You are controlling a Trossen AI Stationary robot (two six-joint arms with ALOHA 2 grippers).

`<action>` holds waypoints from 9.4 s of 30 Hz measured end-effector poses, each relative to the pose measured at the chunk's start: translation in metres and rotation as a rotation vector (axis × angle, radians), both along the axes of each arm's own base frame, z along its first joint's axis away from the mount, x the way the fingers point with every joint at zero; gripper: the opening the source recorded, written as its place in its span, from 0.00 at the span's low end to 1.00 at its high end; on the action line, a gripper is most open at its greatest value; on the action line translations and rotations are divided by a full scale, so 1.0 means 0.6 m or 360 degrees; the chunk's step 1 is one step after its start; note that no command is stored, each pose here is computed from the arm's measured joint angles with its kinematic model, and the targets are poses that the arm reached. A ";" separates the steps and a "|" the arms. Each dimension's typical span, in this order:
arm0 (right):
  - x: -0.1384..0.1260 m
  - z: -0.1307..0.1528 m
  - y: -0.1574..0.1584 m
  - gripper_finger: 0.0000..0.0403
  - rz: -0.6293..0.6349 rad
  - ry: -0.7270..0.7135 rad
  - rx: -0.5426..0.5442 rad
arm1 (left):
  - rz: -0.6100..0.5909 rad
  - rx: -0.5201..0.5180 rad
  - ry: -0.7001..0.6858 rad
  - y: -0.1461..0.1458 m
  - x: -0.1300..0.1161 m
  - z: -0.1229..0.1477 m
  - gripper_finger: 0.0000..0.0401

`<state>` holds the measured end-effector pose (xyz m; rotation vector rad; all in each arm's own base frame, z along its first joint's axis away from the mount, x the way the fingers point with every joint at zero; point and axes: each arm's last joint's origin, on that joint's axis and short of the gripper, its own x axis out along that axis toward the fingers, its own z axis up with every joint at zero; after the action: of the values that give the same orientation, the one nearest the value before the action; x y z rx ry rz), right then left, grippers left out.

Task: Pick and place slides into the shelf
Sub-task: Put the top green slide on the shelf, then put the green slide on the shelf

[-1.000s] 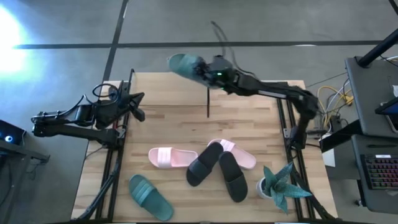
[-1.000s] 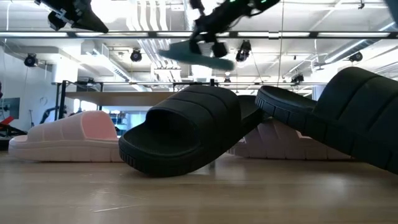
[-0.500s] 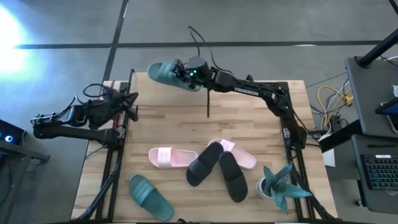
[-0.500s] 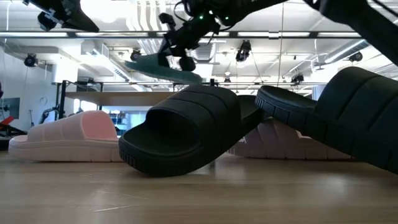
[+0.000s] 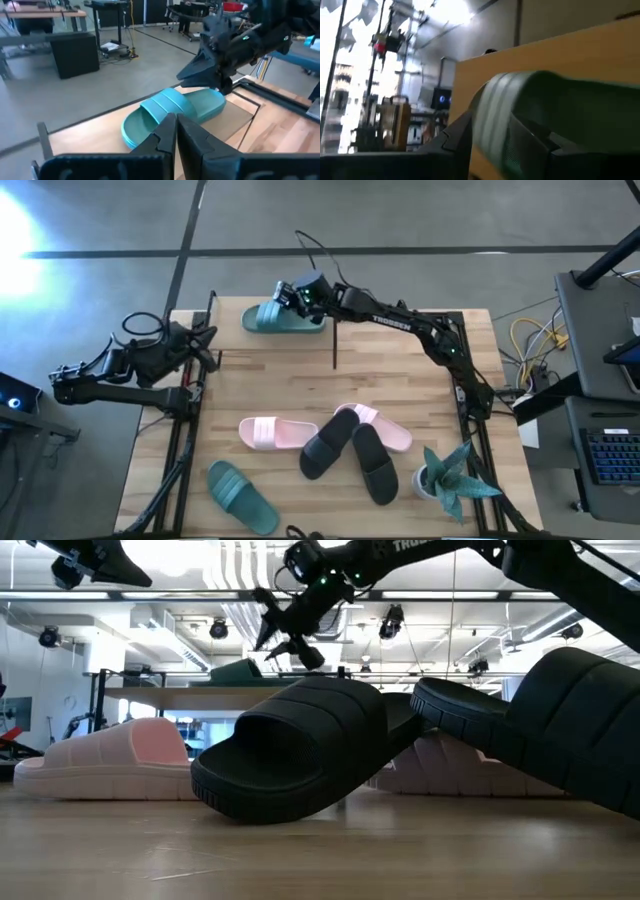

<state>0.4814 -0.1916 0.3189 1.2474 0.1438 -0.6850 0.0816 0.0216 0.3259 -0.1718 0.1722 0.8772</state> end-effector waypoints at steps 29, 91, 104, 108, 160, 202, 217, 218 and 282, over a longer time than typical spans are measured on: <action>-0.119 0.021 -0.099 0.02 0.0403 0.1067 -0.0633 | 0.0022 -0.0357 0.0633 0.104 0.149 -0.082 0.00; -0.088 -0.001 -0.037 0.02 0.1029 0.1038 -0.0671 | 0.0063 -0.0401 0.0891 0.243 0.155 -0.097 0.00; -0.108 0.048 0.030 0.02 0.1465 0.0745 -0.0514 | -0.0671 -0.0843 0.0637 0.061 0.035 -0.041 0.00; -0.101 0.041 0.076 0.02 0.1595 0.0808 -0.0445 | -0.0732 -0.0949 0.0613 0.033 0.017 -0.039 0.00; -0.270 0.171 0.349 0.02 0.1069 0.1525 -0.0964 | -0.0196 -0.1326 0.1580 -0.444 0.239 -0.096 0.00; -0.263 0.112 0.325 0.02 0.1226 0.1786 -0.0940 | 0.0017 -0.0996 0.1938 -0.479 0.263 -0.195 0.01; -0.366 0.205 0.309 0.02 0.0569 0.1543 -0.1071 | -0.0407 0.0162 0.1609 -0.304 0.281 -0.061 0.00; -0.375 0.211 0.308 0.02 0.0530 0.1521 -0.1077 | -0.0376 0.0257 0.1629 -0.283 0.283 -0.058 0.00; -0.398 0.155 0.257 0.02 0.0083 0.1558 -0.0895 | 0.0069 0.0497 0.1432 0.218 0.199 0.103 0.00</action>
<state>0.2427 -0.0372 0.4116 0.2922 0.7299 -1.1493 0.2008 0.1523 0.3875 0.5280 0.8634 0.9638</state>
